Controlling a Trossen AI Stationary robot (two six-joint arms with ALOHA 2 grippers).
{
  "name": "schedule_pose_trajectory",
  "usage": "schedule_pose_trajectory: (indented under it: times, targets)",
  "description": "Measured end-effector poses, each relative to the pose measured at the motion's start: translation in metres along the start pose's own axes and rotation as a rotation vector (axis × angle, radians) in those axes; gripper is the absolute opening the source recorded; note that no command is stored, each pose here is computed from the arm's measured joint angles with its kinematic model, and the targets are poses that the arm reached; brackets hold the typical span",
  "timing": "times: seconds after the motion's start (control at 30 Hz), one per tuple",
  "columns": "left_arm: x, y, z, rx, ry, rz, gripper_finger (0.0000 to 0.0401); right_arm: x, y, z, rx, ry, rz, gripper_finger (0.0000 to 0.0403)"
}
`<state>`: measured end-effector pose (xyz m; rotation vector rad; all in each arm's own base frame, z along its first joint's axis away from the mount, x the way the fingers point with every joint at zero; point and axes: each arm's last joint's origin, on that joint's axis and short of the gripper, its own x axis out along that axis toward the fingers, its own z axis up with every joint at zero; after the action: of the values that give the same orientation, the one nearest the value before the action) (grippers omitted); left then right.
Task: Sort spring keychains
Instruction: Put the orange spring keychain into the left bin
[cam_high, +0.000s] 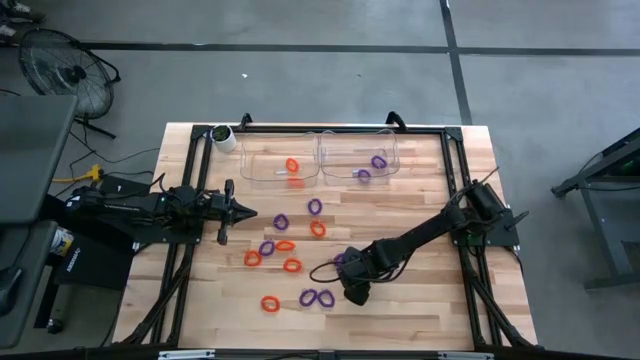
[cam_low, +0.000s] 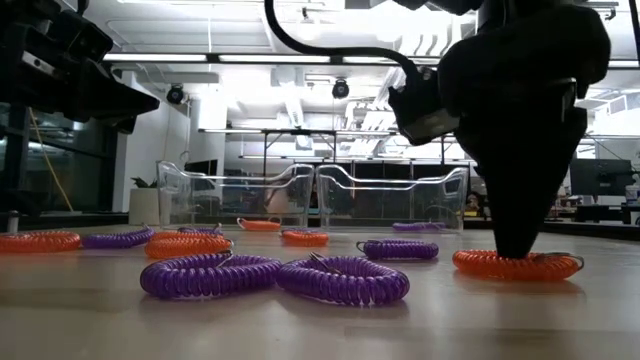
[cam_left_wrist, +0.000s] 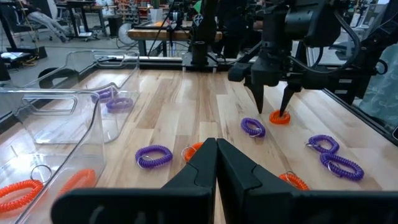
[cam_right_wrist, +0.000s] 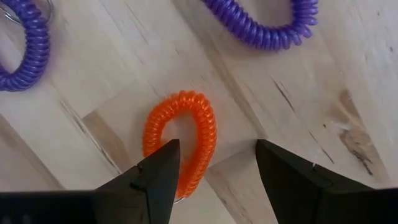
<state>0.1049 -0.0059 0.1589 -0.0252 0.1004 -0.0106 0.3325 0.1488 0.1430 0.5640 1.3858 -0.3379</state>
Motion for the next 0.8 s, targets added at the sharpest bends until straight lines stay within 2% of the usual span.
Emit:
schedule_pose_trajectory:
  times: [0.2, 0.4, 0.57, 0.8]
  targets:
    - [0.0, 0.0, 0.0, 0.0, 0.0, 0.0, 0.0003, 0.004, 0.0, 0.0, -0.005, -0.002, -0.016, 0.0206]
    - [0.0, 0.0, 0.0, 0.0, 0.0, 0.0, 0.0003, 0.021, -0.001, 0.0, -0.003, 0.059, -0.041, 0.0195]
    - [0.0, 0.0, 0.0, 0.0, 0.0, 0.0, 0.0003, 0.023, -0.002, -0.001, -0.004, 0.048, -0.064, 0.0155]
    - [0.0, 0.0, 0.0, 0.0, 0.0, 0.0, 0.0003, 0.023, -0.005, -0.002, -0.029, 0.035, -0.098, 0.0073]
